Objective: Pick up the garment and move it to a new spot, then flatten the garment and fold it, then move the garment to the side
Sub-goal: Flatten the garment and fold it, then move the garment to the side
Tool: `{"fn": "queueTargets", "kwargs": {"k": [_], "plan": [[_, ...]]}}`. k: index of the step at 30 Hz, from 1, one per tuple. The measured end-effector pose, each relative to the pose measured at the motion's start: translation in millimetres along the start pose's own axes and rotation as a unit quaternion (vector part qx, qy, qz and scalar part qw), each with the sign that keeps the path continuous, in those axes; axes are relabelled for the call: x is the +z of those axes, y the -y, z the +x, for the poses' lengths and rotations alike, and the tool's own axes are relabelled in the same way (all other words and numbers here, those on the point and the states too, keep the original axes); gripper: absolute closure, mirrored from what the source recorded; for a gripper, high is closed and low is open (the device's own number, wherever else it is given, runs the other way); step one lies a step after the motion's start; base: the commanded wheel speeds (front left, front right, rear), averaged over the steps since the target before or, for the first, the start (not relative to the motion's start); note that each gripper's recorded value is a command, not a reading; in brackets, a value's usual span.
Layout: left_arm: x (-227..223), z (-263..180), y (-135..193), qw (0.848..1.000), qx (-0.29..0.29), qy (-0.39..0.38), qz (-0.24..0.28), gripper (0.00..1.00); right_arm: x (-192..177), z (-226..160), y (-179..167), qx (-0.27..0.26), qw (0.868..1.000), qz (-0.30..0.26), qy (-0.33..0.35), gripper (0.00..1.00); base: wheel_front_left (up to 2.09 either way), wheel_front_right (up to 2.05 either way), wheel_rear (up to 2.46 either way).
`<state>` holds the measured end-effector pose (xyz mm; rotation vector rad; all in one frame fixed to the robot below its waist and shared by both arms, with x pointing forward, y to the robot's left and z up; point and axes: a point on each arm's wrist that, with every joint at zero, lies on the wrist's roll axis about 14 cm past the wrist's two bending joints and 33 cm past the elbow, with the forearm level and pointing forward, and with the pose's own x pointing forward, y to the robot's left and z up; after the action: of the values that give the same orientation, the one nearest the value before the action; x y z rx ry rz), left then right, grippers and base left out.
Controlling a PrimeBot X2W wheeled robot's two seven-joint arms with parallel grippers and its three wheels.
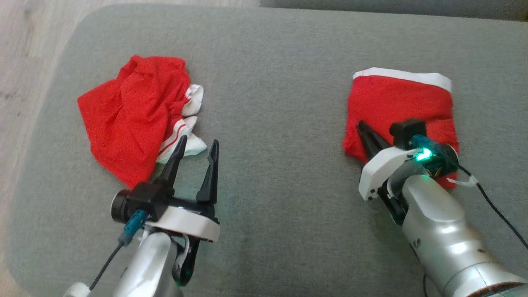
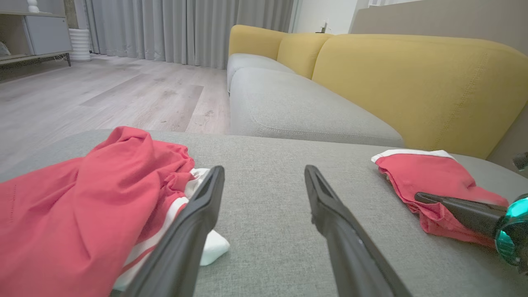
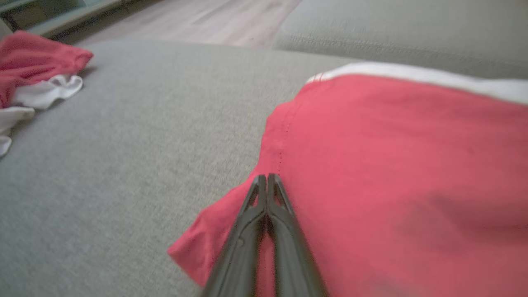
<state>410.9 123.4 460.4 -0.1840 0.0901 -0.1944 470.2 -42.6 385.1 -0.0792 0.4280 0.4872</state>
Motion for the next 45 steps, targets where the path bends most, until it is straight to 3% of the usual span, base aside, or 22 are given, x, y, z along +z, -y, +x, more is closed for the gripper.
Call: {"fn": "queueTargets", "kwargs": {"k": [5, 9, 15, 17, 23, 31, 35, 45], "plan": [[-2.9, -4.6, 12.1, 1.0, -0.012, -0.002, -0.004, 0.0, 43.4, -14.5, 22.7, -0.038, 0.995, 0.037, 0.081, 1.0, 0.0, 0.0, 0.0], [-0.3, -5.2, 23.8, 1.0, -0.027, 0.002, -0.003, 0.0, 82.0, -43.4, 48.9, -0.082, 0.98, 0.063, 0.168, 1.0, 0.0, 0.0, 0.0], [5.6, -7.1, 33.2, 0.999, -0.039, 0.011, -0.001, 0.0, 56.9, -98.2, 71.5, -0.142, 0.966, 0.093, 0.196, 1.0, 0.0, 0.0, 0.0], [2.0, -10.8, 38.1, 0.999, -0.045, 0.006, -0.002, 0.0, 34.6, -117.7, 72.8, -0.16, 0.964, 0.101, 0.186, 0.0, 0.0, 0.0, 0.0], [-8.7, -19.9, 39.0, 0.999, -0.041, -0.008, -0.002, 0.0, -4.4, -153.3, 70.2, -0.19, 0.959, 0.125, 0.166, 0.0, 0.0, 0.0, 0.0], [-17.3, -22.4, 36.0, 0.999, -0.04, -0.021, 0.004, 0.0, -2.6, -151.3, 74.0, -0.194, 0.959, 0.12, 0.167, 0.0, 0.0, 0.0, 0.0], [-21.0, -19.9, 32.0, 0.999, -0.036, -0.026, 0.001, 0.0, -1.2, -136.0, 80.6, -0.192, 0.963, 0.122, 0.144, 0.0, 0.0, 0.0, 0.0], [-24.4, -7.1, 5.4, 0.999, -0.005, -0.031, -0.001, 0.0, -3.1, -63.2, 110.3, -0.186, 0.961, 0.2, 0.031, 0.0, 0.0, 0.0, 0.0]]}}
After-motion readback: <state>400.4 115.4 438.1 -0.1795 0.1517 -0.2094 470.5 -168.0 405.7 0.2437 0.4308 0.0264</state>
